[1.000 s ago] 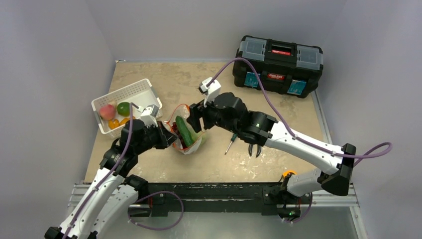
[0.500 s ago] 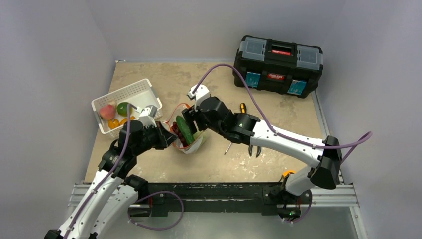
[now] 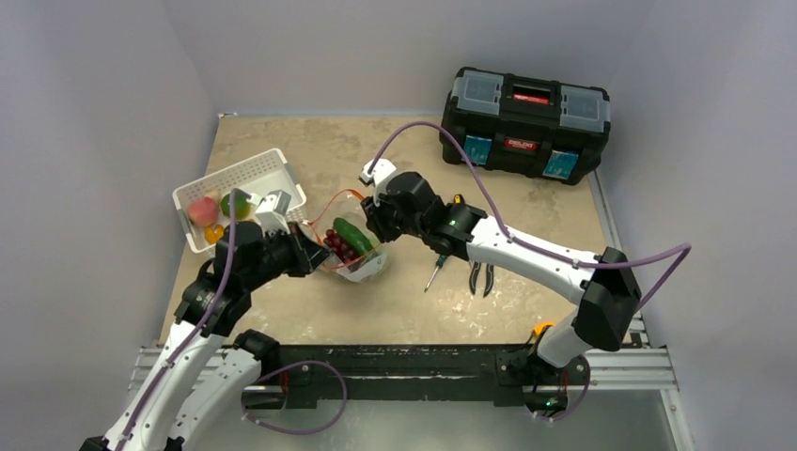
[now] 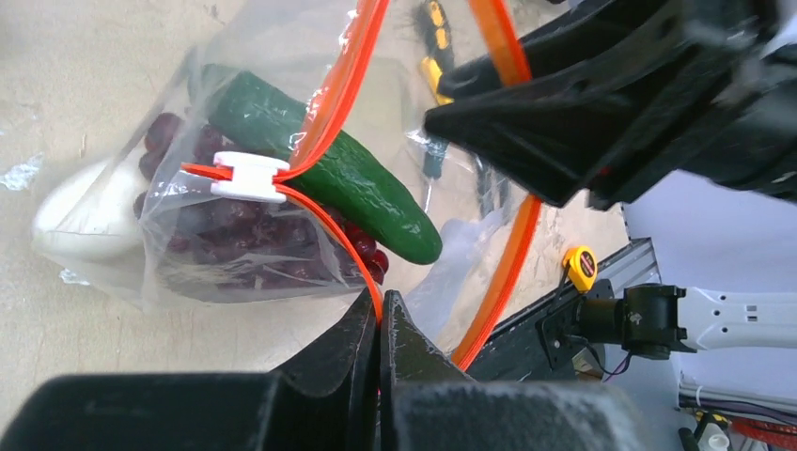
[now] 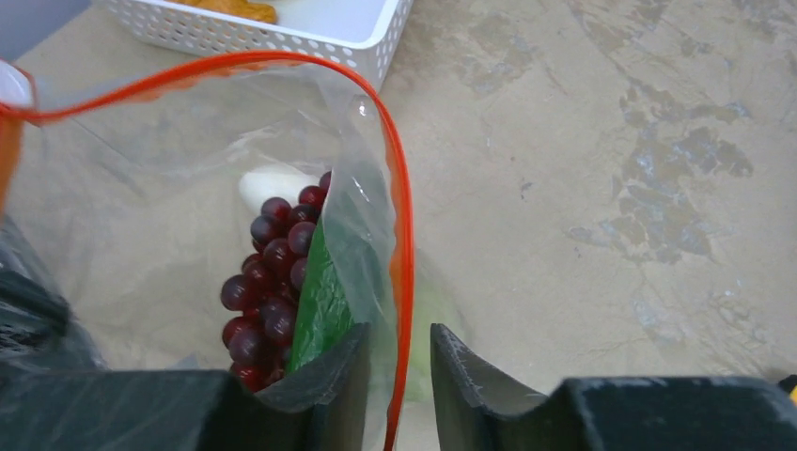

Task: Place the food in the zip-top bag and seal the zipper
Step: Adjust the zipper food storage bag at the center of the board.

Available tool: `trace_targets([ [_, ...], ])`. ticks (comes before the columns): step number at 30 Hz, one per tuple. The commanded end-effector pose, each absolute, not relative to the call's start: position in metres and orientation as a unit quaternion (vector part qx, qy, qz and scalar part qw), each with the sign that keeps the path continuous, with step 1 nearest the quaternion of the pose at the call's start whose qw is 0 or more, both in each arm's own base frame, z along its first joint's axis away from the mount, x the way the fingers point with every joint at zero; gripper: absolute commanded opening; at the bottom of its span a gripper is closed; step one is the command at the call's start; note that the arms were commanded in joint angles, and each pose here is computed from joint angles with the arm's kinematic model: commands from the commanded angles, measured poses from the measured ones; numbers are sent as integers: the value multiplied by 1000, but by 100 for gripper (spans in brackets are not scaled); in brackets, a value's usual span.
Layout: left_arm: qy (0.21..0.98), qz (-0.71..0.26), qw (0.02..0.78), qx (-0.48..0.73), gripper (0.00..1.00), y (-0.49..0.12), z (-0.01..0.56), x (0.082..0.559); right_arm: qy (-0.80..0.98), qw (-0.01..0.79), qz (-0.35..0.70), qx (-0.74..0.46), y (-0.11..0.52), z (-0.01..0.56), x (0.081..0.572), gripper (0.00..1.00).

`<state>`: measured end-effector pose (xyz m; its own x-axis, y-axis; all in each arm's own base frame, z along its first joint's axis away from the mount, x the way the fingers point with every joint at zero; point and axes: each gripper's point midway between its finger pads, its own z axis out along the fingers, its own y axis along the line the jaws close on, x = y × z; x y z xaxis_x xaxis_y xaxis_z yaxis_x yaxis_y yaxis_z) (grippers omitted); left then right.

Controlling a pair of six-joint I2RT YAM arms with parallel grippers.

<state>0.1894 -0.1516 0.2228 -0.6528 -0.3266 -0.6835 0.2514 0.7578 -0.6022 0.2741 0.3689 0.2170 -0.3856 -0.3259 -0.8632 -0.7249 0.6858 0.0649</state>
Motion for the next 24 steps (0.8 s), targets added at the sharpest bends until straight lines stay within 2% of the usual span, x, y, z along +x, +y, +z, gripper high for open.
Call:
trace_targets([
  [1,807,-354,472,-2,0,-151,276,196,794,478,186,-327,354,232,281,18],
  [2,808,-354,472,-1,0,-151,280,197,792,487,178,-322,348,239,282,10],
  [4,808,-354,471,-2,0,-153,287,201,785,513,161,-306,329,266,282,0],
  [10,797,-378,470,-22,0,-161,312,211,747,560,193,-301,308,333,255,0],
  [13,809,-368,456,-50,0,-161,292,222,749,550,210,-303,315,312,252,0],
  [19,844,-383,367,-76,0,-169,241,226,812,474,166,-298,322,225,259,0],
  [21,840,-390,369,-78,0,-167,242,225,818,470,155,-294,318,220,260,0],
  [24,829,-397,385,-76,0,-164,251,224,807,487,164,-292,315,244,258,0],
])
